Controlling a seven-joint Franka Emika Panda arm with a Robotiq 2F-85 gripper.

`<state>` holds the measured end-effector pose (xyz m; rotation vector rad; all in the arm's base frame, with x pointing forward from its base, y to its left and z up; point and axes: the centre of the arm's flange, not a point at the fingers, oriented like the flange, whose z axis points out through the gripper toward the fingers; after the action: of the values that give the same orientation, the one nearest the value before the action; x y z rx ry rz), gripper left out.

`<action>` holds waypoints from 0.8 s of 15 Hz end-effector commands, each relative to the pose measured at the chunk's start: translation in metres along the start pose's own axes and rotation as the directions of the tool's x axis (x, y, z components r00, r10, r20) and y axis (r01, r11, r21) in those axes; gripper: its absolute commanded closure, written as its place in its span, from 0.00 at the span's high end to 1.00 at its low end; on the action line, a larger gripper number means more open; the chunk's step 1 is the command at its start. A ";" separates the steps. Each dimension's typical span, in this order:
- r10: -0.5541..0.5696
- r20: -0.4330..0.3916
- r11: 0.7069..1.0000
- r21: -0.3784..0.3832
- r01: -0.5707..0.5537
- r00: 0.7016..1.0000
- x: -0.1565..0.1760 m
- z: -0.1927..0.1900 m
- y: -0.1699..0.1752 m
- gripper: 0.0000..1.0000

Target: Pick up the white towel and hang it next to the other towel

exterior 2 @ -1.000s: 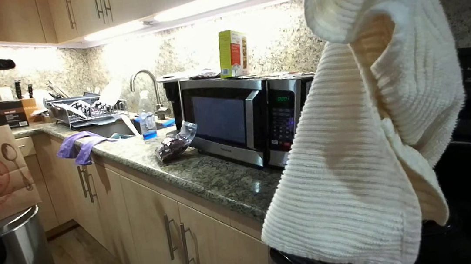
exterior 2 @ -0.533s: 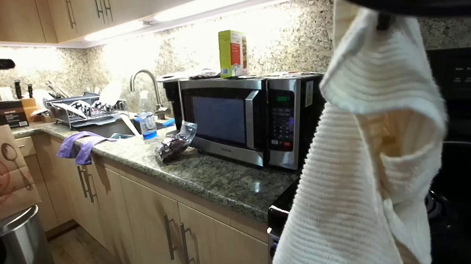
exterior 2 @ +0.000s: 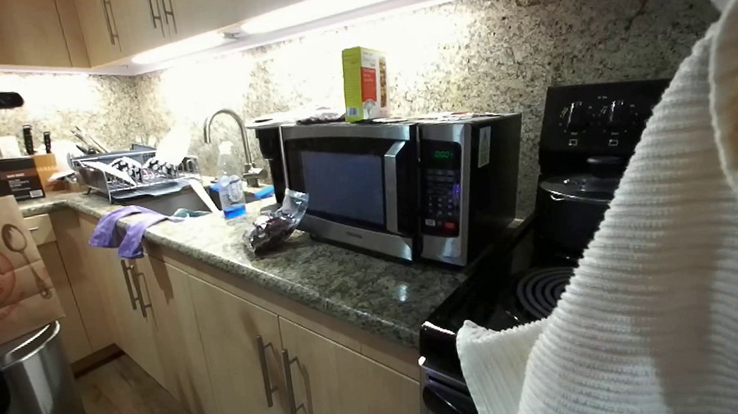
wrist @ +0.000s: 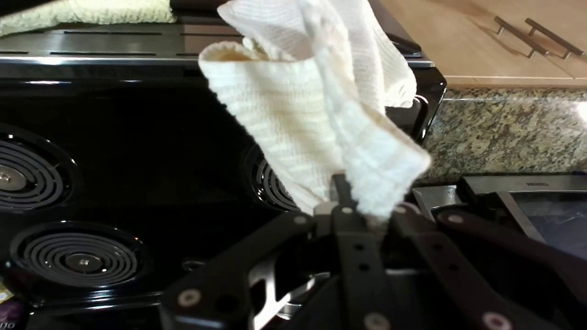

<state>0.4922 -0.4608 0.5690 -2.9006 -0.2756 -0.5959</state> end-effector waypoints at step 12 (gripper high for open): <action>-0.264 -0.206 0.958 -0.165 0.233 0.942 0.015 0.049 0.013 0.09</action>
<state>0.5273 -0.4614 0.5283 -2.9105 -0.5990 -1.0189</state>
